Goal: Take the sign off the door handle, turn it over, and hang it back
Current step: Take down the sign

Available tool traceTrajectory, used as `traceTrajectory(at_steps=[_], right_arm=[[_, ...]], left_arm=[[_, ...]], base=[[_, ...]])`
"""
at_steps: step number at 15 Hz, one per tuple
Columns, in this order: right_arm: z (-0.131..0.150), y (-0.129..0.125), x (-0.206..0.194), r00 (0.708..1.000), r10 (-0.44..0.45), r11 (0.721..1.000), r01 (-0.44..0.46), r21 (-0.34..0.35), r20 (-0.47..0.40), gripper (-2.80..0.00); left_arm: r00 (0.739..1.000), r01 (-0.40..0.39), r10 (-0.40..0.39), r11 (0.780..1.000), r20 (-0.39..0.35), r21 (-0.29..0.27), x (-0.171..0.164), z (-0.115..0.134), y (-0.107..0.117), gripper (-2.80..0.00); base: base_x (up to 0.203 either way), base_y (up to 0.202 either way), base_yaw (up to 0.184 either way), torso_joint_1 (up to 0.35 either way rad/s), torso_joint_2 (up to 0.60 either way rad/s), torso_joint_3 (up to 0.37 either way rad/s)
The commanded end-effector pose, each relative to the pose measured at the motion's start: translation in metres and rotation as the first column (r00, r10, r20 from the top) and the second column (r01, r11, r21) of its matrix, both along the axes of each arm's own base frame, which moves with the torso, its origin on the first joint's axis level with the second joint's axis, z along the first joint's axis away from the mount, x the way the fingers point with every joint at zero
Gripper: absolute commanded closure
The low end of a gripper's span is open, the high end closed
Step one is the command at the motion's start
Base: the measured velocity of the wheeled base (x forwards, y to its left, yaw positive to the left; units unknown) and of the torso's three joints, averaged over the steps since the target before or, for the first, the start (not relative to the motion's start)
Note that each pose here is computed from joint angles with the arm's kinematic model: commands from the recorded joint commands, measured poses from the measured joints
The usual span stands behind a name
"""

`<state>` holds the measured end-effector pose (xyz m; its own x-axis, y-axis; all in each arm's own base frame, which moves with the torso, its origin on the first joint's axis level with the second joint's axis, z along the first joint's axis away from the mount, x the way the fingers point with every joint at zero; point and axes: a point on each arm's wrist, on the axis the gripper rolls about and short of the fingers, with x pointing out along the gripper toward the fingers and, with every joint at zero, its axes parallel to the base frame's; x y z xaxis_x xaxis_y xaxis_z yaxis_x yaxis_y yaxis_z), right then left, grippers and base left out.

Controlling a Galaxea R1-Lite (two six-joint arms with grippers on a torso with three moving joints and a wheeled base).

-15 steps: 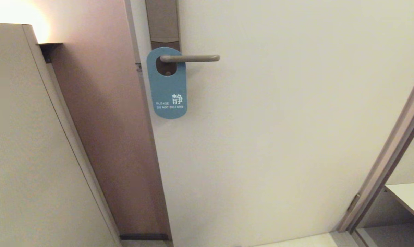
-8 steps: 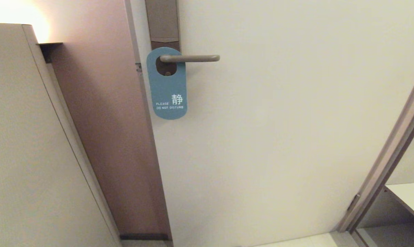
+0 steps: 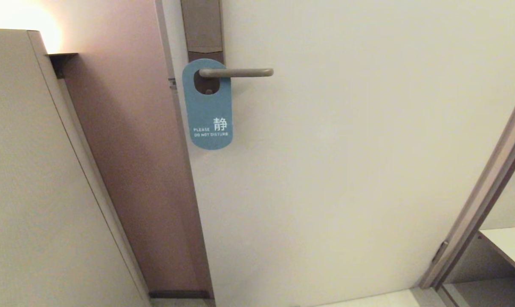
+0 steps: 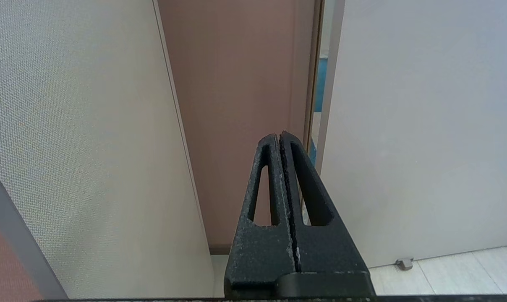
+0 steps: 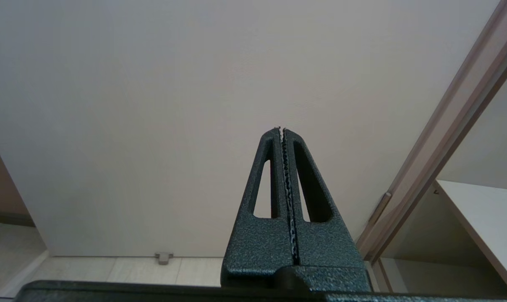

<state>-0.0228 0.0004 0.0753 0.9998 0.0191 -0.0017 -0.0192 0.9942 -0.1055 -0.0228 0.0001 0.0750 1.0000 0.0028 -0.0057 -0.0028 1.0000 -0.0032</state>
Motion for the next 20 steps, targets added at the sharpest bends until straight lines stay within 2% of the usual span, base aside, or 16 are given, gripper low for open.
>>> traceTrajectory(at_steps=[1,20], right_arm=[[0.0000,0.0000,0.0000,1.000,0.001,1.000,-0.001,0.000,0.000,0.00],[0.0000,0.0000,0.0000,1.000,0.001,1.000,-0.001,-0.002,0.000,0.00]], left_arm=[[1.000,0.000,0.000,1.000,0.000,0.000,0.0000,-0.0001,0.0000,0.00],[1.000,-0.001,0.001,1.000,0.000,0.002,-0.0001,0.0001,0.0000,0.00]], base=[[0.000,0.000,0.000,0.000,0.00,0.000],[0.000,0.000,0.000,0.000,0.00,0.000]])
